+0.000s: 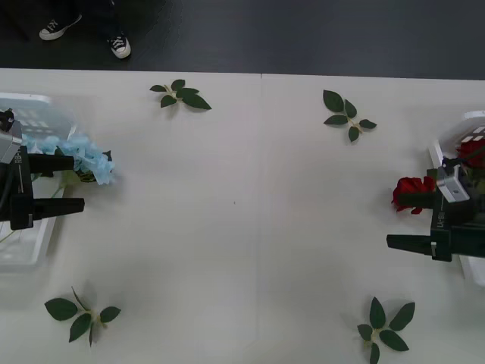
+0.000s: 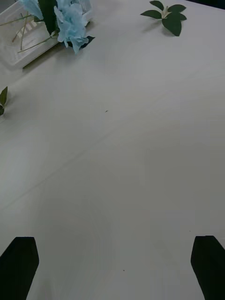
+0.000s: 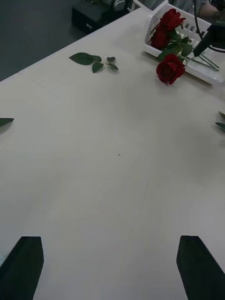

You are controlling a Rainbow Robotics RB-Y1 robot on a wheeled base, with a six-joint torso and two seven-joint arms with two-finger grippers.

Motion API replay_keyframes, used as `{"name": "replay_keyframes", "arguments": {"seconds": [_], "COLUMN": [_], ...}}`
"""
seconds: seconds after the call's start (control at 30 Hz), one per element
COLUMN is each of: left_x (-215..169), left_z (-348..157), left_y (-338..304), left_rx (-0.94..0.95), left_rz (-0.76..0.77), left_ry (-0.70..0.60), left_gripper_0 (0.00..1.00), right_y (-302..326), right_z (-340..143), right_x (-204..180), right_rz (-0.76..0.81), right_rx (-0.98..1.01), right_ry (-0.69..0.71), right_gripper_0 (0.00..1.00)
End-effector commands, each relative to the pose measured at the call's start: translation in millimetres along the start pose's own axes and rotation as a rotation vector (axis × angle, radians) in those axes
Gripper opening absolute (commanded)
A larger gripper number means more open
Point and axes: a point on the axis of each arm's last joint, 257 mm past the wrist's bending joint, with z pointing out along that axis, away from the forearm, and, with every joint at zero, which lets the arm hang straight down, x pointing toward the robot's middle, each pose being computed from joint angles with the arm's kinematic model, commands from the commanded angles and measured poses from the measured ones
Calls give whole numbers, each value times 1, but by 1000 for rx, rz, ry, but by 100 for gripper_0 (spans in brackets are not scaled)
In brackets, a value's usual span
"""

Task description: Put the red flowers into the right box and the blue flowers into the left box

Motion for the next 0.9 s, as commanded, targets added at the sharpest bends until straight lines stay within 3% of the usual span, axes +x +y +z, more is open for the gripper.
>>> {"name": "replay_keyframes", "arguments": {"seconds": [0.03, 0.33, 0.9], "left_x": [-11, -11, -11], "left_z": [-9, -9, -9], "left_y": [7, 7, 7], "left_rx": [-22, -22, -22], "left_rz": [114, 114, 114], "left_ry": [18, 18, 18], "left_gripper_0": [83, 83, 83], "right_y": [3, 46, 66], "right_z": [-6, -7, -11], "right_x": [-20, -57, -65], "right_rz": [-57, -101, -85], "right_rx": [-1, -104, -155], "right_ry": [-33, -147, -200], "right_gripper_0": [96, 96, 96]}}
